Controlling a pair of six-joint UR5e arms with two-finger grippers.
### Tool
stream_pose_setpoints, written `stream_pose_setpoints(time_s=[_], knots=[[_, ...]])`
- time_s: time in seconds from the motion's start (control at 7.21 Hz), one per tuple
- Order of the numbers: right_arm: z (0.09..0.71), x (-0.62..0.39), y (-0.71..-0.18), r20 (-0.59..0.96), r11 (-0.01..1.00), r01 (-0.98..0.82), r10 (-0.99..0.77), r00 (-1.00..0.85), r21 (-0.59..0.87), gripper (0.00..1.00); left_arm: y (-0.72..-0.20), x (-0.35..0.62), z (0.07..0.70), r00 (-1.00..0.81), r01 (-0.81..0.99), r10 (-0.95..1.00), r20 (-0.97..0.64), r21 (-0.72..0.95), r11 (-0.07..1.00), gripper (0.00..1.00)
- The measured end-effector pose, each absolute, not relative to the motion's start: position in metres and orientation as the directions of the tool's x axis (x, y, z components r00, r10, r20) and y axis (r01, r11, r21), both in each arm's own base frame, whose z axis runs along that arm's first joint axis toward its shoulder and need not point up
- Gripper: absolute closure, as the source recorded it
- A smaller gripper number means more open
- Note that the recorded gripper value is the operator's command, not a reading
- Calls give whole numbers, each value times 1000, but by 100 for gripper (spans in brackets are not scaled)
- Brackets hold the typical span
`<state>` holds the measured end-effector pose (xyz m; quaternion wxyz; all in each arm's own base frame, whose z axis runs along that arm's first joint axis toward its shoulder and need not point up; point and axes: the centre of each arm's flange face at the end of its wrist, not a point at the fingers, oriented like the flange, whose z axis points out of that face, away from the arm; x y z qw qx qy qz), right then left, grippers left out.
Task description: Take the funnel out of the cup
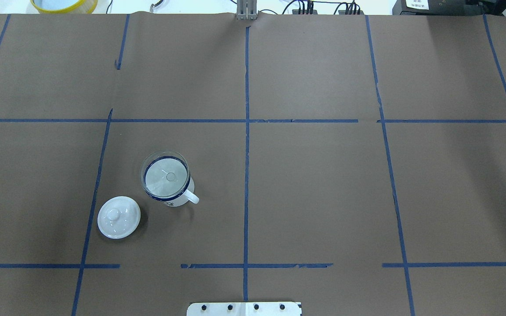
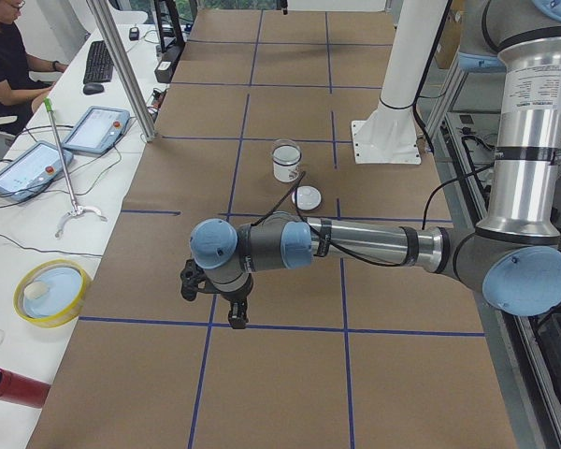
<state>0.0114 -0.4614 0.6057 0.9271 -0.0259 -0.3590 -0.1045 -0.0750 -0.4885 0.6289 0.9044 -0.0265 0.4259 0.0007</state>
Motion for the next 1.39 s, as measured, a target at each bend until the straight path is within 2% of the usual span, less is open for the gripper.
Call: stream_pose_setpoints(time_s=[0.28,0.55,0.83,1.39], knots=[[606,11,-461,671,977,212,-174,721,26,0,-490,-74,624,636,-24,-11,-772,-34,999,0],[606,11,-461,671,977,212,-174,721,26,0,-498,-65,593,636,12,-20,-771,-15,1000,0],[606,11,-461,671,977,212,-175,720,27,0,-508,-16,516,619,116,-102,-778,-39,993,0],[606,11,-461,671,977,211,-174,721,26,0,-529,178,300,439,347,-447,-779,-312,884,0]])
